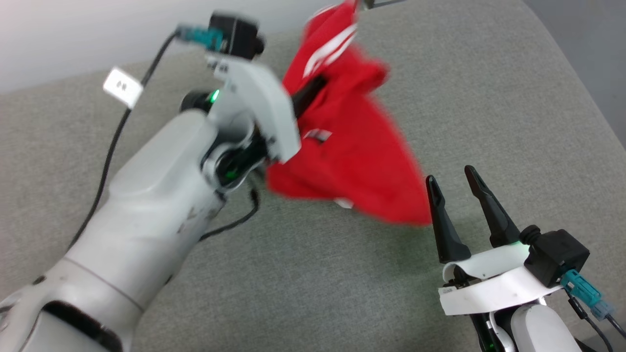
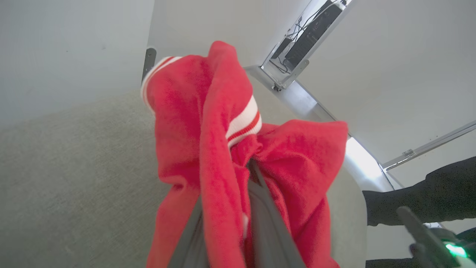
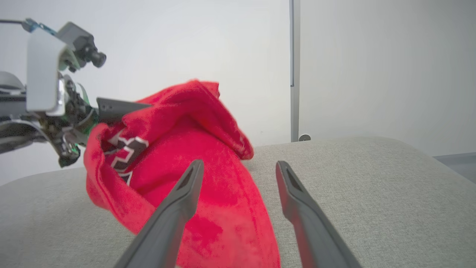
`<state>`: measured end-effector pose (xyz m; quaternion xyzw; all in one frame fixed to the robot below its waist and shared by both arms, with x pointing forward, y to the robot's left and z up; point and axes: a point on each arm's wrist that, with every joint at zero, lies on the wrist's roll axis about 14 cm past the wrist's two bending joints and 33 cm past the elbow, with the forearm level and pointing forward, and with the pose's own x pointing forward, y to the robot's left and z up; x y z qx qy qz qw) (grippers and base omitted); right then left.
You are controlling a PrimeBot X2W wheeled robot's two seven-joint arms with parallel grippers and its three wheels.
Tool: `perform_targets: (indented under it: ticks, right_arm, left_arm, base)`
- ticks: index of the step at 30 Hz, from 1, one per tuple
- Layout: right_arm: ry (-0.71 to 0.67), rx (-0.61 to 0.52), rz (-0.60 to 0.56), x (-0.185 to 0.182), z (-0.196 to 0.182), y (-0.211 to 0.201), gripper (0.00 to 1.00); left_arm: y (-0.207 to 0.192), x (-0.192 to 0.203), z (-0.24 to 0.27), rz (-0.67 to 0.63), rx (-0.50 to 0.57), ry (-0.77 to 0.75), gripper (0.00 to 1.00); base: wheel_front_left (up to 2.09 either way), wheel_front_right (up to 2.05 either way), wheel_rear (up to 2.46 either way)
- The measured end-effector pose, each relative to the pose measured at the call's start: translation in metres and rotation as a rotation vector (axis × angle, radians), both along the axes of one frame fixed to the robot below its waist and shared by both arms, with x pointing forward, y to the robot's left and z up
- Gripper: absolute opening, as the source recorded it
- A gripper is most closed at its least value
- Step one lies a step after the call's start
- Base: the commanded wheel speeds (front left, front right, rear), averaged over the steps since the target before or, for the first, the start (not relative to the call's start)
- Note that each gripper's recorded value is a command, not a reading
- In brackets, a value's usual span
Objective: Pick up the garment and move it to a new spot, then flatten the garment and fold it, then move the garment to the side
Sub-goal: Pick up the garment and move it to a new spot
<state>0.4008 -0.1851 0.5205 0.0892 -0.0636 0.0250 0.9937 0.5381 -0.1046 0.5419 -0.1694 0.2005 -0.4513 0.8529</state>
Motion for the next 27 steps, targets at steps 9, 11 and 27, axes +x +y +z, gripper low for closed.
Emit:
perform_targets:
  ticks: [9,11,27]
  right_arm:
    - [-0.003,0.002,-0.015,0.003,0.001,-0.005,1.0]
    - [-0.001,0.002,-0.016,0.003,0.0,-0.006,1.0]
    - [-0.014,0.0,-0.012,0.006,0.003,-0.005,1.0]
  left_arm:
    - [0.061,0.012,-0.108,0.091,0.305,0.112,0.0]
    - [0.067,0.012,-0.119,0.088,0.353,0.118,0.0]
    - [0.082,0.017,-0.127,0.065,0.525,0.02,1.0]
  base:
    - [0.0,0.0,0.0]
    - [0.0,0.0,0.0]
    - [0.0,0.0,0.0]
